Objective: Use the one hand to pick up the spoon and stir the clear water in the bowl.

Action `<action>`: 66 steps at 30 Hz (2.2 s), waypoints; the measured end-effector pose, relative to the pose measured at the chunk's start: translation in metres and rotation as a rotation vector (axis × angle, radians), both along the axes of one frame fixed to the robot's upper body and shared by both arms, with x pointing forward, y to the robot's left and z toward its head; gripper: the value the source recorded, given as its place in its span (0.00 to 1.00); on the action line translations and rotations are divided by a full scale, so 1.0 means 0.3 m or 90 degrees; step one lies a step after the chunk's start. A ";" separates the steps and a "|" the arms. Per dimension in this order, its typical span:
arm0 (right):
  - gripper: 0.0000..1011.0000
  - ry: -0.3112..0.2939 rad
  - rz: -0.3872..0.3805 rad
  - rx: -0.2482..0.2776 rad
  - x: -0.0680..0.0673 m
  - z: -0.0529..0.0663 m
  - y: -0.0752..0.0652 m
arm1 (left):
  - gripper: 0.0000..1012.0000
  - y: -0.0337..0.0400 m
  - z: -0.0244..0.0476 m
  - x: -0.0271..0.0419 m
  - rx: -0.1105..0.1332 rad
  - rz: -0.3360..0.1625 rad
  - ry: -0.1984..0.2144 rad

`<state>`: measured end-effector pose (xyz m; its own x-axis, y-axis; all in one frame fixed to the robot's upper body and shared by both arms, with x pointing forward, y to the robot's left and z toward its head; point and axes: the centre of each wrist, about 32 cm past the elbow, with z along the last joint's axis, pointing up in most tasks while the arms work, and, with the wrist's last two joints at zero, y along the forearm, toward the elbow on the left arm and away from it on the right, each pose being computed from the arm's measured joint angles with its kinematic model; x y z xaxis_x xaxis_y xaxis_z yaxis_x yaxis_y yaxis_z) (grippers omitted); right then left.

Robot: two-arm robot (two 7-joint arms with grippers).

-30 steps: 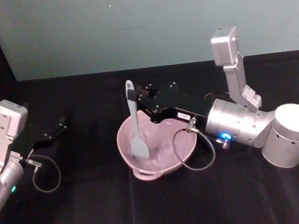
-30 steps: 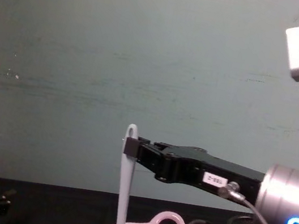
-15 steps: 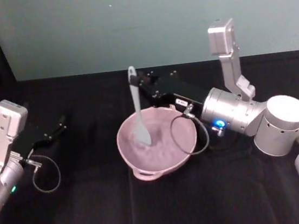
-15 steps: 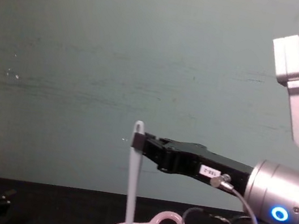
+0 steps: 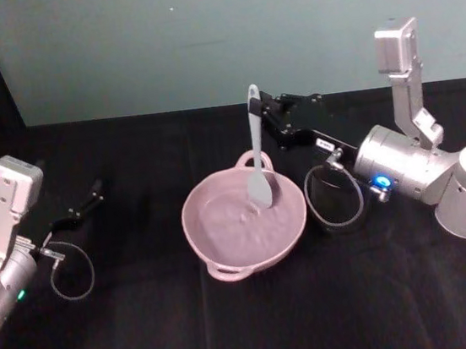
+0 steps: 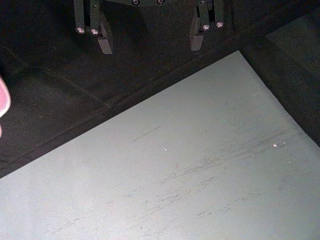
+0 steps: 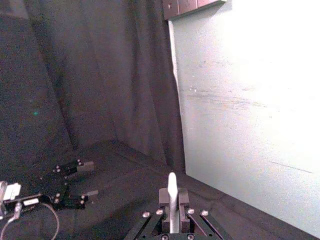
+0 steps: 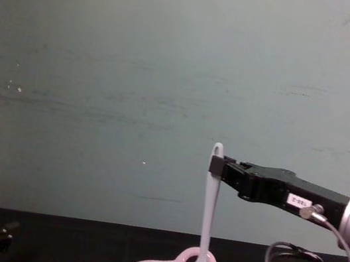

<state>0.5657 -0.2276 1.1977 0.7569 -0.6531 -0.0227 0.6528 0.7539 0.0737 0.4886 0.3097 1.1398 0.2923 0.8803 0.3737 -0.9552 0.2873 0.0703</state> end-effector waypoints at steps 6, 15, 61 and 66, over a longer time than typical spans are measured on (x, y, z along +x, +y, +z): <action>0.11 0.000 0.001 -0.018 -0.030 0.014 -0.019 | 1.00 0.000 0.000 0.000 0.000 0.000 0.000; 0.11 -0.001 0.031 -0.022 -0.087 0.020 0.023 | 1.00 0.000 0.000 0.000 0.000 0.000 0.000; 0.11 0.002 0.001 -0.016 -0.013 0.025 0.000 | 1.00 0.000 0.000 0.000 0.000 0.000 0.000; 0.11 0.004 0.009 -0.031 -0.034 0.039 -0.009 | 1.00 0.000 0.000 0.000 0.000 0.000 0.000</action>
